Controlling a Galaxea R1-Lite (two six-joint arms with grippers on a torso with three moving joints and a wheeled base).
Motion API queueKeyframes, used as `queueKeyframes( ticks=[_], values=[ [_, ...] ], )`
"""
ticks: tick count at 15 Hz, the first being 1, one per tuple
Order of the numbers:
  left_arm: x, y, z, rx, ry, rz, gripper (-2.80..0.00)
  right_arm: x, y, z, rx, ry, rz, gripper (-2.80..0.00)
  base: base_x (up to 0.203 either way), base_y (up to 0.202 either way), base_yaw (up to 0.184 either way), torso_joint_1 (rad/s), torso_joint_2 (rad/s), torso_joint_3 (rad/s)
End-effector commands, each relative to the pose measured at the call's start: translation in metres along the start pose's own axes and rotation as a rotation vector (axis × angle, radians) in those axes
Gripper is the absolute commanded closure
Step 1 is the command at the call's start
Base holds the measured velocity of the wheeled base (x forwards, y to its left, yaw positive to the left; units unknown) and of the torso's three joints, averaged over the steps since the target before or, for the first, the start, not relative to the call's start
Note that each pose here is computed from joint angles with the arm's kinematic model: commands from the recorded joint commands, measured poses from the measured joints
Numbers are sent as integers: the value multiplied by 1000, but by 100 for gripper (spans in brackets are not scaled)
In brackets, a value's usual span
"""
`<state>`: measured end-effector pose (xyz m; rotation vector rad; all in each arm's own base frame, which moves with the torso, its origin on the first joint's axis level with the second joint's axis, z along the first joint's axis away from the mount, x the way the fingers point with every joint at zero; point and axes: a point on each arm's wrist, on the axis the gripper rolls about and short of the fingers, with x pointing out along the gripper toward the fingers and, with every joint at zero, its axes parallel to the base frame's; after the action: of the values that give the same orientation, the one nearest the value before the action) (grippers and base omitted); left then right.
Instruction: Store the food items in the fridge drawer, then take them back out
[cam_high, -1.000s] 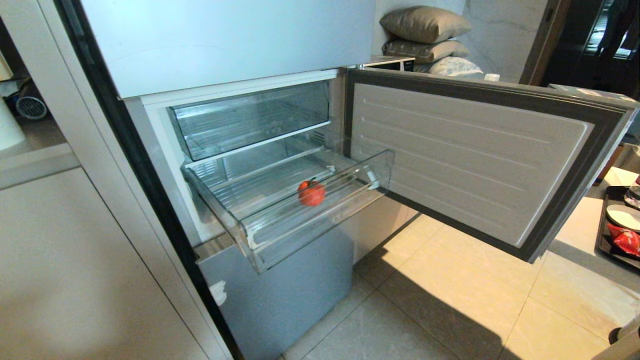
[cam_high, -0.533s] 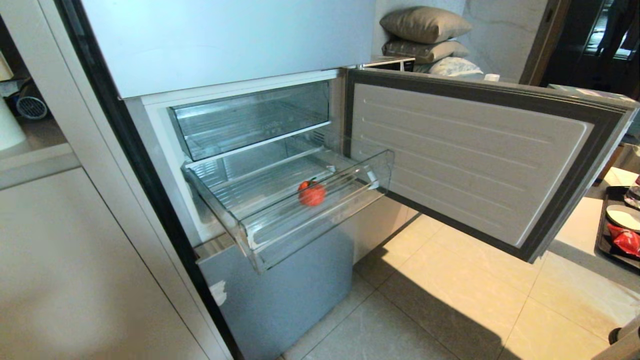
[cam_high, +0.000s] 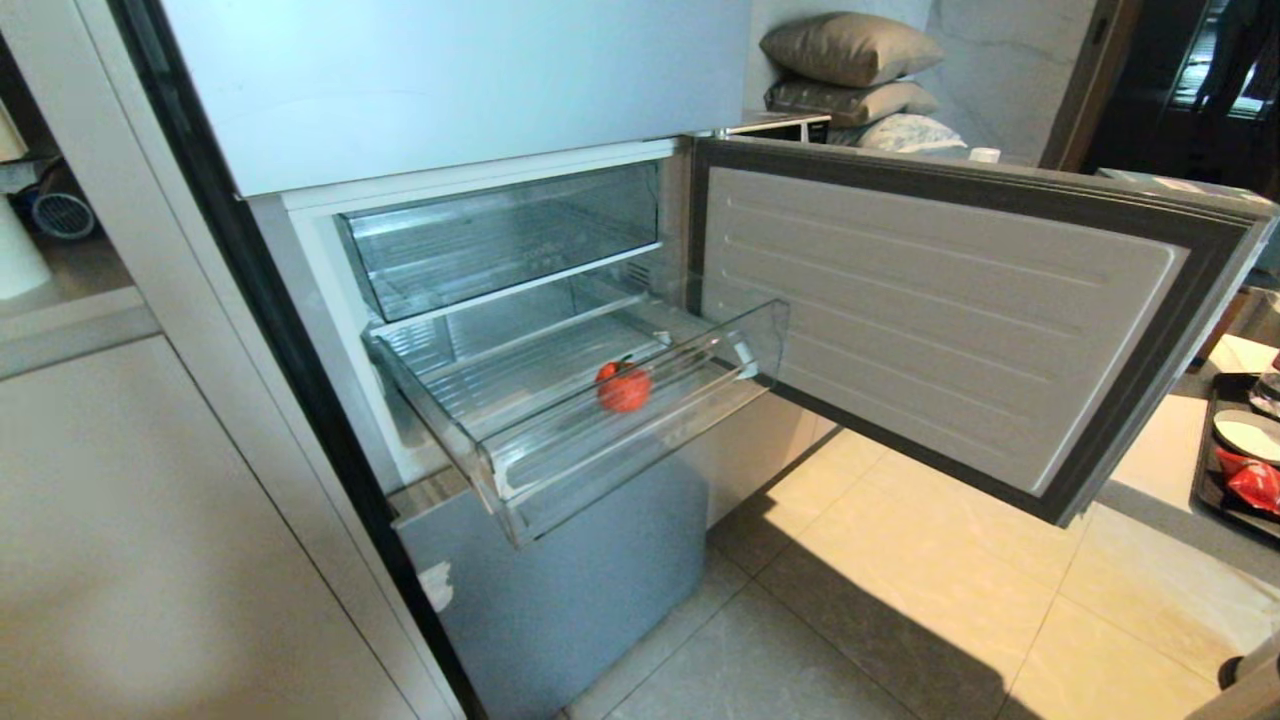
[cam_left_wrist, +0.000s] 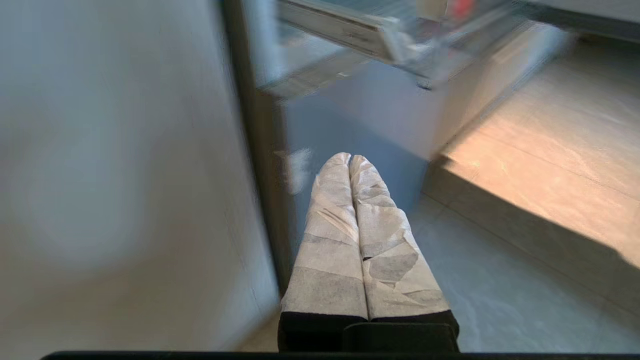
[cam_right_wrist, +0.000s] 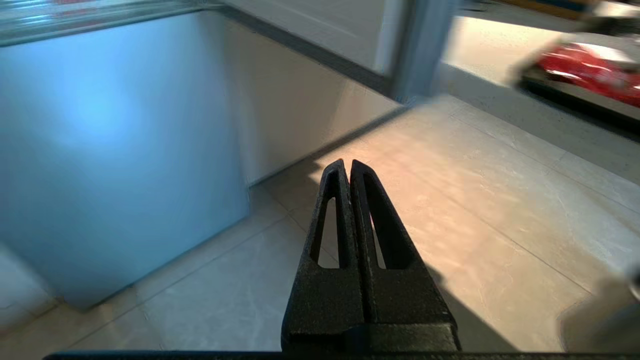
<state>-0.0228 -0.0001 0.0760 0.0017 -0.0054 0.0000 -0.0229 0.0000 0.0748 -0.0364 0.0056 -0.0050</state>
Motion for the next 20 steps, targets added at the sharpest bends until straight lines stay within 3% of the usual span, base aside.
queueKeyframes(
  ticks=[1,9,17,20],
  values=[
    [0,0,0,0,2,2,0,0,0,0,2,4,-1,0,-6,2,103,2,-2,2],
    [0,0,0,0,2,2,0,0,0,0,11,2,-1,0,2,-7,161,4,2,3],
    [0,0,0,0,2,2,0,0,0,0,43,1,-3,0,1,-1,9,1,0,1],
    [0,0,0,0,2,2,0,0,0,0,41,1,-1,0,144,0,-1,4,0,6]
  ],
)
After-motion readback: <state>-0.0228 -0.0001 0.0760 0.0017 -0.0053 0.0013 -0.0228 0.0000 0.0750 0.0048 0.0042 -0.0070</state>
